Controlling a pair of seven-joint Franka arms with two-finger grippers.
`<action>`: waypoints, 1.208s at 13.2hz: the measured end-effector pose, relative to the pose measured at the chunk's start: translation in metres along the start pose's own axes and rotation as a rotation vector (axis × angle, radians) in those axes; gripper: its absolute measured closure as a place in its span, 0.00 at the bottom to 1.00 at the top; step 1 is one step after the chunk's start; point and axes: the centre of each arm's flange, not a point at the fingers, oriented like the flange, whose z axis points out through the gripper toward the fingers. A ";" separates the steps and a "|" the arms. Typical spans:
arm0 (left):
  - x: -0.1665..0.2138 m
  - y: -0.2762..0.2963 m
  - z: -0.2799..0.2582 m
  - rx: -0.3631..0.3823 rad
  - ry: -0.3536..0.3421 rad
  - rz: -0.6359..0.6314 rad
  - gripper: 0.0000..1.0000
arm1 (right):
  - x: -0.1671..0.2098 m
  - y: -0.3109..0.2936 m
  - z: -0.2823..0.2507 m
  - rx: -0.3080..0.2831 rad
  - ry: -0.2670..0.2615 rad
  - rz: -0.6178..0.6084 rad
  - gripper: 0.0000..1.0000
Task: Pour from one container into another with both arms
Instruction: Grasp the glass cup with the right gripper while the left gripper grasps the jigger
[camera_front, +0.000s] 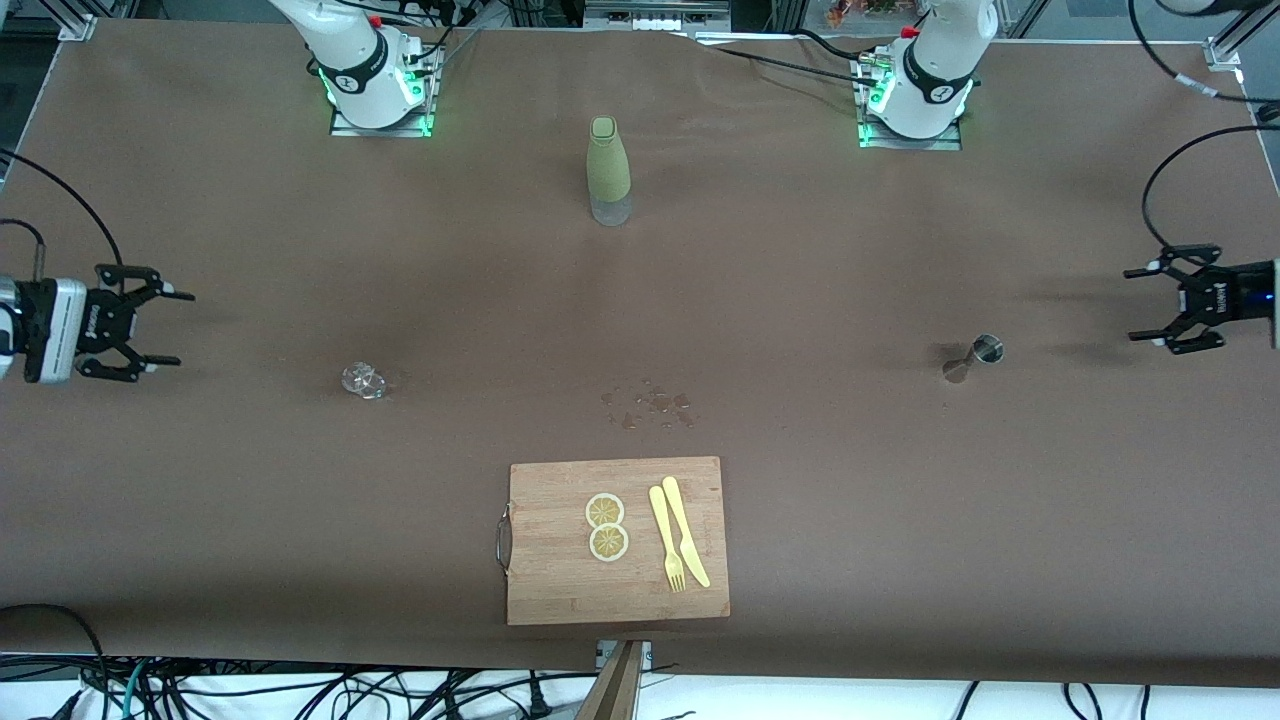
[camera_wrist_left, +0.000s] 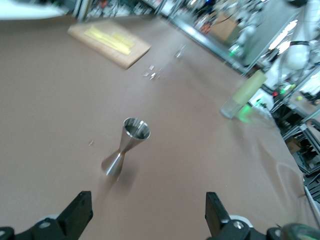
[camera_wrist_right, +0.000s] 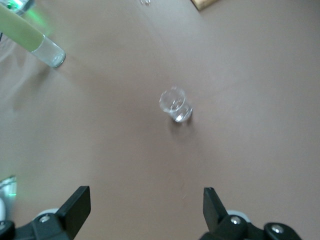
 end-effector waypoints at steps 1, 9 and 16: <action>-0.015 -0.007 0.011 -0.016 0.039 0.047 0.00 | -0.007 0.012 0.014 0.005 0.039 -0.051 0.00; -0.085 -0.047 0.078 0.009 0.280 0.329 0.00 | -0.060 0.076 0.152 -0.004 0.363 -0.326 0.00; -0.092 -0.073 0.152 -0.050 0.338 0.382 0.00 | -0.040 0.079 0.232 0.088 0.478 -0.434 0.00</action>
